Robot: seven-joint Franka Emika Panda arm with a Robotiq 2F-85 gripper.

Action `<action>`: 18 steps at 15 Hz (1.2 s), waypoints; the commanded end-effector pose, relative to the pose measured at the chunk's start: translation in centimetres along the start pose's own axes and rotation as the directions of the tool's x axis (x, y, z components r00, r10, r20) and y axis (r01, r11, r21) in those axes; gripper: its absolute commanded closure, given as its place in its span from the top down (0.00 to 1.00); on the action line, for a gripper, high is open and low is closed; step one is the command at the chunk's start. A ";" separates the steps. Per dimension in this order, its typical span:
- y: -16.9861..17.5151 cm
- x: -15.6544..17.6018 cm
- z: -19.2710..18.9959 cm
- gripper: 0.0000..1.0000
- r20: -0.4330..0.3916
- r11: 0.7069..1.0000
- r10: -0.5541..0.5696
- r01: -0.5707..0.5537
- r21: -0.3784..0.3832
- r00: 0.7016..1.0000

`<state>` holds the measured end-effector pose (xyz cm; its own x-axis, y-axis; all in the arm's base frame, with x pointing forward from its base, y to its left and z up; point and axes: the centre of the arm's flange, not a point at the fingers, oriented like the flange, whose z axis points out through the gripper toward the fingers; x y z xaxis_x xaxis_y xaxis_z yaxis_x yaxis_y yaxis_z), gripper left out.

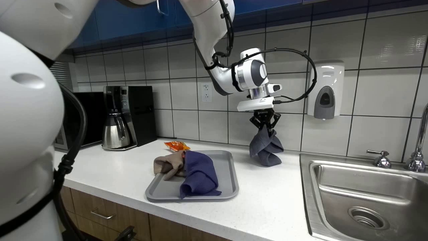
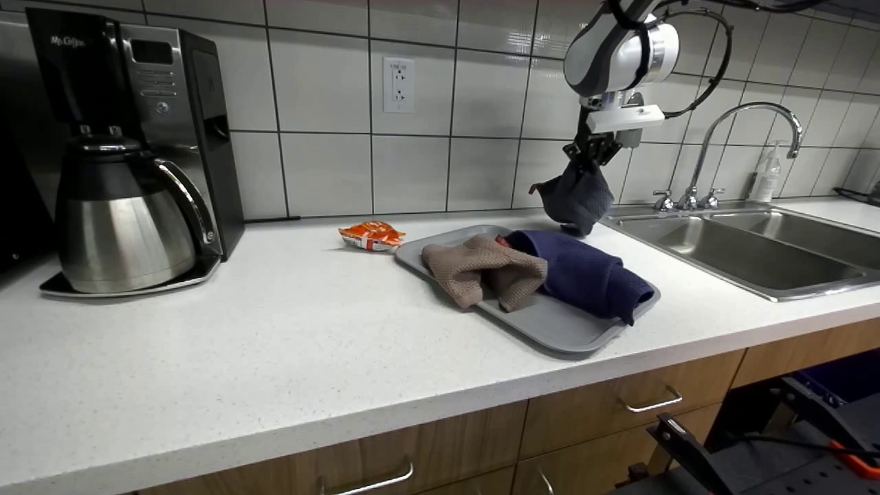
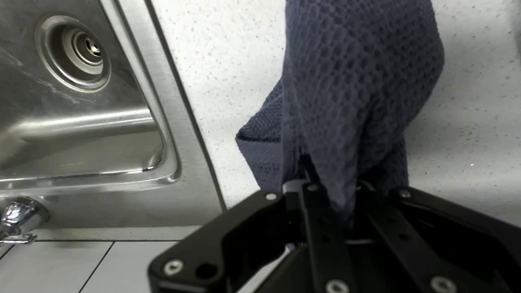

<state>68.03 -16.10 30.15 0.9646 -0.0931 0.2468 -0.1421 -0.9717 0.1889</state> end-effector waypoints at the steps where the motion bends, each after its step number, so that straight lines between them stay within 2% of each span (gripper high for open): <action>1: -1.0 -3.4 -2.8 0.01 -0.025 0.998 -0.054 0.055 0.042 0.998; 11: -5.4 -7.3 -5.9 0.01 -0.074 0.978 -0.180 0.186 0.097 0.981; 18: -10.2 -9.6 -8.2 0.01 -0.107 0.941 -0.287 0.301 0.154 0.952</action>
<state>60.66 -5.14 32.19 0.9505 0.1593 0.2670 0.1301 -0.9837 0.1239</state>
